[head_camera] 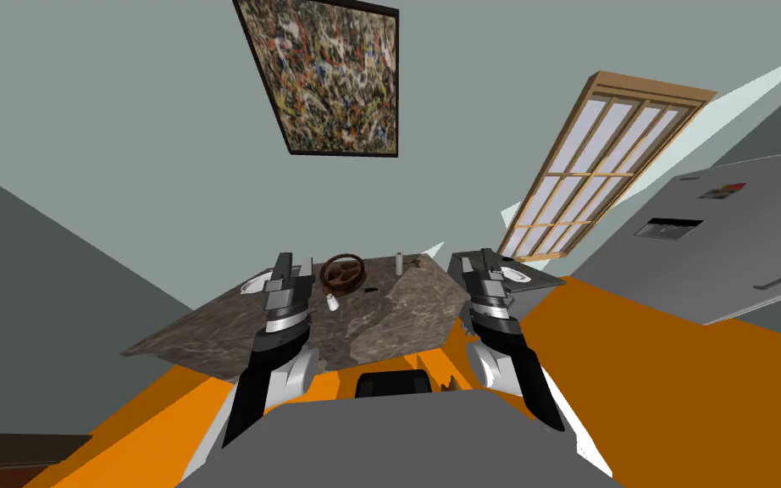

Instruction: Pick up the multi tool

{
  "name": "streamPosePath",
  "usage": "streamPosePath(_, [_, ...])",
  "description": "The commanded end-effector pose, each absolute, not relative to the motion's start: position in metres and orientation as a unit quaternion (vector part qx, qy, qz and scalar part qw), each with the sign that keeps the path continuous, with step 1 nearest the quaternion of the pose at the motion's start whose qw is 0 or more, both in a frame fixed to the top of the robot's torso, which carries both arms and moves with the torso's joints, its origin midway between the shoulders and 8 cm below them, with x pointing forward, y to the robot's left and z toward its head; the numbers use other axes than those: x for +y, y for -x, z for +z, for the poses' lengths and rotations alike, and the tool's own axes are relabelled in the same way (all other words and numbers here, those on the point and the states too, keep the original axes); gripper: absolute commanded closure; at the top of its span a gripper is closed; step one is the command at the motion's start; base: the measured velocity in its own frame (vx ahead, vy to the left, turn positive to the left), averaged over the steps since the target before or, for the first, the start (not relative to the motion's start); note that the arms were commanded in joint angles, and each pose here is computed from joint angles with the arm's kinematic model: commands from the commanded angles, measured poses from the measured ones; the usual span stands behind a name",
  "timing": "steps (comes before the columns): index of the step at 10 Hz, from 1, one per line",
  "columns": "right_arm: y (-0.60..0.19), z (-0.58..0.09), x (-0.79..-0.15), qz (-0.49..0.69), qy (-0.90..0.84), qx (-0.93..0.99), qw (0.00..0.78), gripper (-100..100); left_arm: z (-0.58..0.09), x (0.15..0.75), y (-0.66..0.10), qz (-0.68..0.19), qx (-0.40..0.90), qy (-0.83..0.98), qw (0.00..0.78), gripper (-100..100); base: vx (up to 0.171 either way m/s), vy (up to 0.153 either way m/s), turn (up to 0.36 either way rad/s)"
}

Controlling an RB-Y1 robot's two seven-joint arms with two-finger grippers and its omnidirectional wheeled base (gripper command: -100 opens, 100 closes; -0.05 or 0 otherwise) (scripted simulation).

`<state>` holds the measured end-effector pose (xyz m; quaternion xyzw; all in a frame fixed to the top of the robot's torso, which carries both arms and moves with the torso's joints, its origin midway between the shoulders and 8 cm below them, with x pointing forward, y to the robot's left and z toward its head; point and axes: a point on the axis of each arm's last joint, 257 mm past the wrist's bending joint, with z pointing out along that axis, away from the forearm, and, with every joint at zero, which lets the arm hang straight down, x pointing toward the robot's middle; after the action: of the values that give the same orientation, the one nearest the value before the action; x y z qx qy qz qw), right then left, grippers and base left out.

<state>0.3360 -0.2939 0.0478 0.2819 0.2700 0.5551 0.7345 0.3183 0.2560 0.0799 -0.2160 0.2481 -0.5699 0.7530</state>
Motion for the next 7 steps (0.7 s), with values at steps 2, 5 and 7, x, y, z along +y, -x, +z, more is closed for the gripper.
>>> streamPosePath(2, [-0.336, 0.048, -0.294, 0.555, -0.282, 0.270, 0.734, 0, 0.078, 0.249, -0.328, -0.568, 0.278, 0.196, 0.749, -100, -0.015, 0.006, -0.125])
streamPosePath(5, [-0.336, 0.048, -0.294, 0.555, -0.282, 0.270, 0.734, 0, 0.074, 0.248, -0.350, -0.556, 0.316, 0.183, 0.746, -100, -0.034, 0.015, -0.232])
streamPosePath(7, [-0.336, 0.048, -0.294, 0.555, -0.282, 0.270, 0.734, 0, 0.074, 0.253, -0.368, -0.545, 0.335, 0.181, 0.747, -100, -0.057, 0.027, -0.286])
